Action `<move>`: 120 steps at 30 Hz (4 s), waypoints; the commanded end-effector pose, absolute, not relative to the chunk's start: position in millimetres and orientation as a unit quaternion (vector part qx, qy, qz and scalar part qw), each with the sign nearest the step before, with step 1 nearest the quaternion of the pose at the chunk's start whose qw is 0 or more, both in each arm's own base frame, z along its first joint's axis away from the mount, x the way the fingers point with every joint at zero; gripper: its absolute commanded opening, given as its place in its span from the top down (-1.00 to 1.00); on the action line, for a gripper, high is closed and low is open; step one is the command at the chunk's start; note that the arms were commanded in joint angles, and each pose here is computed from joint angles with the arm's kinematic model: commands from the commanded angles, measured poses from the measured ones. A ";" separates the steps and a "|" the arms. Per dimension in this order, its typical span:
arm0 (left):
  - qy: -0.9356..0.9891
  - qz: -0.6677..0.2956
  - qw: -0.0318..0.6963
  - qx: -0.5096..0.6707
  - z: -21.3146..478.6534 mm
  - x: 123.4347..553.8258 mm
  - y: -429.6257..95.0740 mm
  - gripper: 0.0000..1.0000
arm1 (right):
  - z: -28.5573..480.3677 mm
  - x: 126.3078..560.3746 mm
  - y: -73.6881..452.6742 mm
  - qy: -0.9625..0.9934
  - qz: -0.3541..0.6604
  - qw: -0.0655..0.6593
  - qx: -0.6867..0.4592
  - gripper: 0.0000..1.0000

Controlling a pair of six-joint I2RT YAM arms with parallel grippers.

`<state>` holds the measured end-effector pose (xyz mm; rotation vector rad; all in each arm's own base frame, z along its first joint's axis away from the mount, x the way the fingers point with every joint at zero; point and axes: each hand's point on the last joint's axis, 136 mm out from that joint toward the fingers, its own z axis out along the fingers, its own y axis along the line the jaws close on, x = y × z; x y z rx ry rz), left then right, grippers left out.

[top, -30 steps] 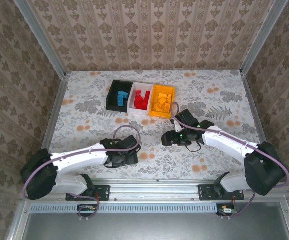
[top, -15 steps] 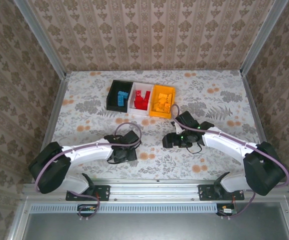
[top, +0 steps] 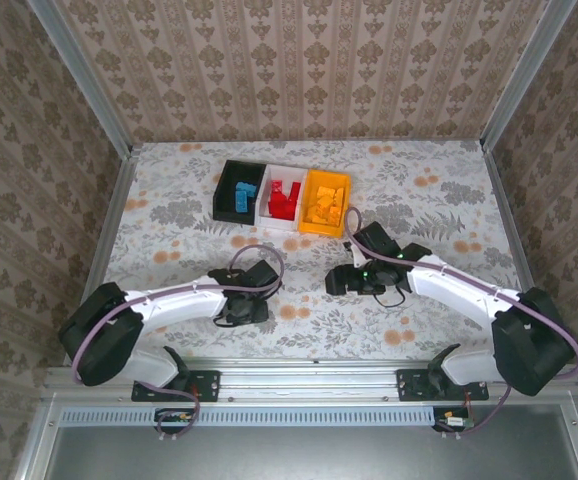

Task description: Sort the legos into containers by color

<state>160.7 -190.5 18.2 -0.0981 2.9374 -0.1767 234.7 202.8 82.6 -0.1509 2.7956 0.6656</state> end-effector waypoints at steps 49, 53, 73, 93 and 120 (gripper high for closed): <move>0.964 -0.172 0.197 0.038 125.1 492.3 -166.4 0.37 | 87.7 157.3 126.9 0.964 0.197 0.148 0.095 -0.56; 0.965 -0.166 0.197 0.042 124.4 498.7 -165.8 0.36 | 86.6 156.2 125.3 0.965 0.195 0.147 0.097 -0.56; 0.947 -0.185 0.260 0.035 184.9 457.3 -166.6 -0.51 | 81.4 168.7 136.4 0.965 0.199 0.147 0.083 -0.66; 0.962 -0.156 0.202 0.092 147.2 232.4 -170.2 -1.00 | 79.8 202.6 176.5 0.966 0.223 0.123 0.032 -0.76; 0.972 -0.103 0.142 0.154 79.0 184.4 -189.9 -0.96 | 74.0 192.0 187.1 0.966 0.226 0.119 0.041 -0.93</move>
